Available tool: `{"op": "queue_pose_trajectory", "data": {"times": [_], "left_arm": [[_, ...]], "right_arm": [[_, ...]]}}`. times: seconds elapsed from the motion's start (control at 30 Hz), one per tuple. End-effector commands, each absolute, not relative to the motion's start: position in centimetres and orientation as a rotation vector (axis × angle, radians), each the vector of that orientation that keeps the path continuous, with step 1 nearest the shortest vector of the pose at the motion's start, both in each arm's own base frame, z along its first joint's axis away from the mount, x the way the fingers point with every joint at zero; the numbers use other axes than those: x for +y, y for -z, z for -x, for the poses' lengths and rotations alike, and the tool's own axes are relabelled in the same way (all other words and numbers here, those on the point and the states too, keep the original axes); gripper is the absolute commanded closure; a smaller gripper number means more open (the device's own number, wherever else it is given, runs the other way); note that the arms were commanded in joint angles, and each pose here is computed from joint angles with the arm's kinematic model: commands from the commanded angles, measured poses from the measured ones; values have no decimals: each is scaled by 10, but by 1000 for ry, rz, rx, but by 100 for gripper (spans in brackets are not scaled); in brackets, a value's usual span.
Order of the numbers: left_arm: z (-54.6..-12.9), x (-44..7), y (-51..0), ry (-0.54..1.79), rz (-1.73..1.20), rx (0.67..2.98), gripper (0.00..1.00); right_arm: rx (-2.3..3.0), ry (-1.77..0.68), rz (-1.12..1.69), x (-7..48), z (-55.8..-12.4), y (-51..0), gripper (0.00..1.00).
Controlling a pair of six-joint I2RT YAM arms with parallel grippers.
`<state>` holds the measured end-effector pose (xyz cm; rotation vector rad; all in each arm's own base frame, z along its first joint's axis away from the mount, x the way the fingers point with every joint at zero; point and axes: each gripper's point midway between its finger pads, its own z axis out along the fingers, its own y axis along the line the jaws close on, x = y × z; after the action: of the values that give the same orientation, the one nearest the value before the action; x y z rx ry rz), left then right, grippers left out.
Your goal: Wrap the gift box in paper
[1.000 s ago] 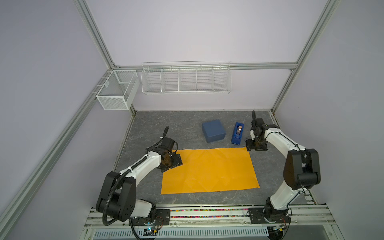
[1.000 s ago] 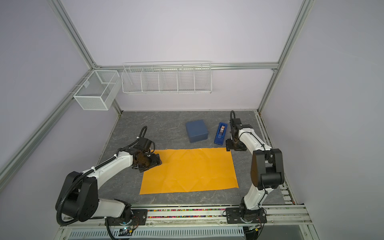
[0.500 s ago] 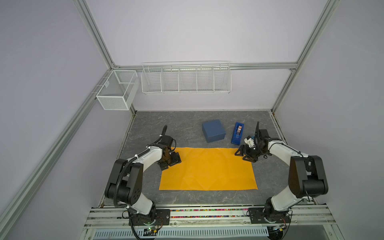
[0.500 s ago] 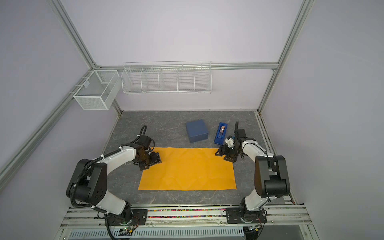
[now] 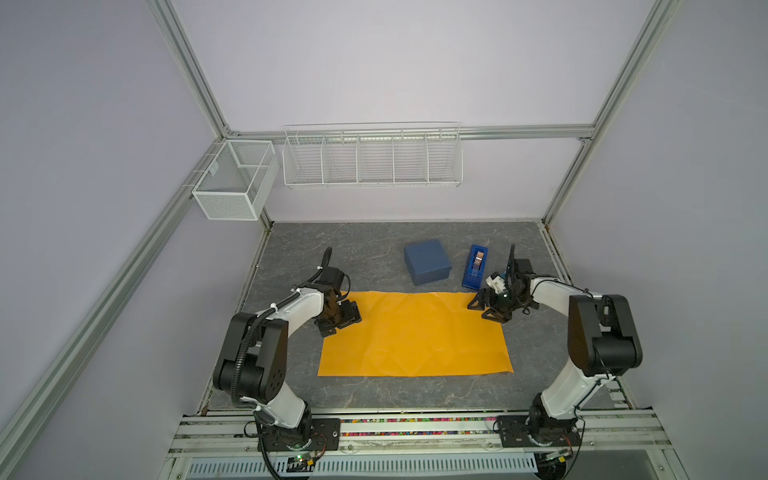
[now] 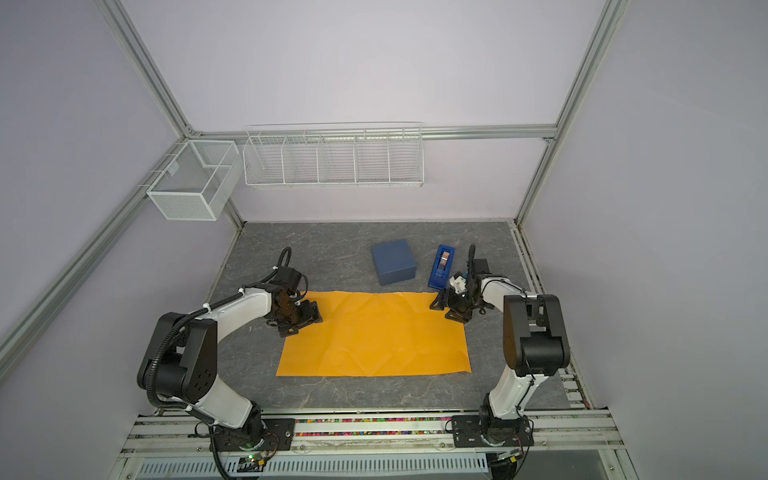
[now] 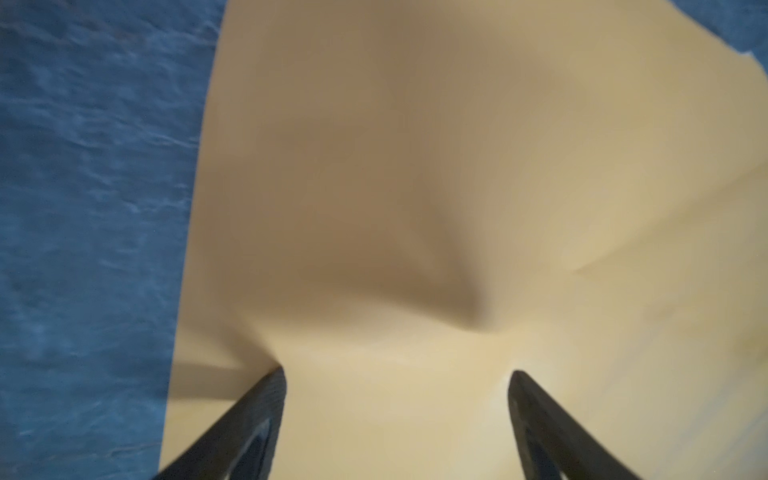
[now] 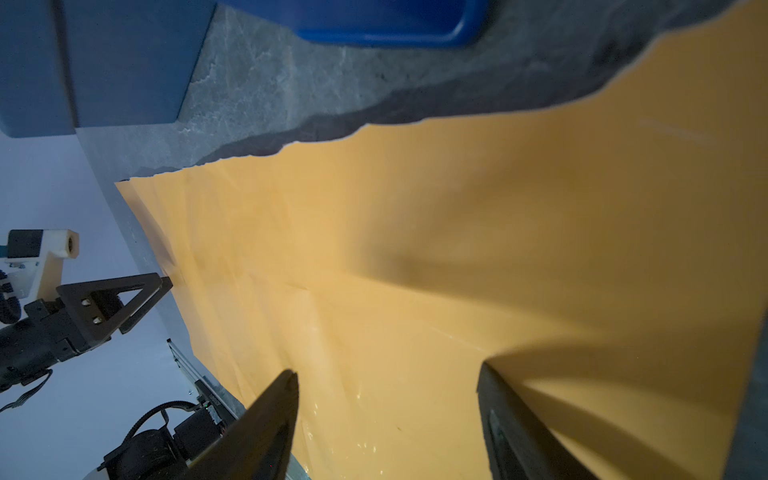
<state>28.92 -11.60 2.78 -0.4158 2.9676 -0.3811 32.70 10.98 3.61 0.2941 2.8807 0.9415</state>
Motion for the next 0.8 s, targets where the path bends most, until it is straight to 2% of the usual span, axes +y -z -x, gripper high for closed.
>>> {"op": "queue_pose_trajectory", "data": {"times": [0.0,0.23,0.5,0.77], "left_arm": [[-294,-119,-23,396,415,2971,15],[-307,-121,-48,407,395,2925,15],[-326,-131,-88,465,355,2878,15],[-343,-145,-112,566,324,2832,16]], "right_arm": [[2917,-851,-297,98,-327,-24,29],[2885,-835,-276,94,-333,-45,30],[2793,-856,-227,98,-350,-95,29],[2731,-936,-91,136,-382,-133,30]]}}
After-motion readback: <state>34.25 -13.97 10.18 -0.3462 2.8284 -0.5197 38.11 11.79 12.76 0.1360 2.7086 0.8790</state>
